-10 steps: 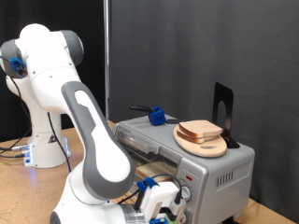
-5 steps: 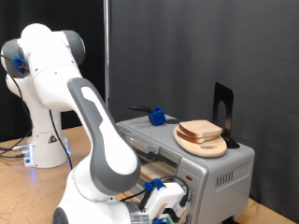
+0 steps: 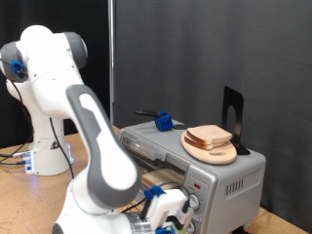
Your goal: Make a piece of toast with the oven
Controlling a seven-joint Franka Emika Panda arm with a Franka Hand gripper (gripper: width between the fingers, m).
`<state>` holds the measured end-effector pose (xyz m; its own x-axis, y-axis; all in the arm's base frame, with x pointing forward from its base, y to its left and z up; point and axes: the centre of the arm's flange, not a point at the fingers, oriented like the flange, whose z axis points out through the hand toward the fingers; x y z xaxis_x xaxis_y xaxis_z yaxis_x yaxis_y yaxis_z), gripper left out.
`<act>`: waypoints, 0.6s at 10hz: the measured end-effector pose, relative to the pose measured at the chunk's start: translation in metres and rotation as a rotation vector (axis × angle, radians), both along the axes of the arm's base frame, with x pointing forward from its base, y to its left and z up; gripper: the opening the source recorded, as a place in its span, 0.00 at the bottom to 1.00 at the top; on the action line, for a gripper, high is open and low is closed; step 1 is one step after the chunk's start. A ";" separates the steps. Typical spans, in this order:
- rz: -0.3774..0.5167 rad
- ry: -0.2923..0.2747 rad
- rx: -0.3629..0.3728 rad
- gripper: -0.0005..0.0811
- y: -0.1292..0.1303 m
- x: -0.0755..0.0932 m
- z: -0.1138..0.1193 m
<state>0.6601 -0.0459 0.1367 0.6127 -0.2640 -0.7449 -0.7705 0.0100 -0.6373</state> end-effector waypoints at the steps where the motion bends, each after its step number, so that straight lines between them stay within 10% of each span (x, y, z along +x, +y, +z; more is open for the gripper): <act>1: -0.039 -0.112 0.042 0.01 0.000 -0.005 -0.007; 6: -0.207 -0.613 0.219 0.01 0.005 -0.022 -0.040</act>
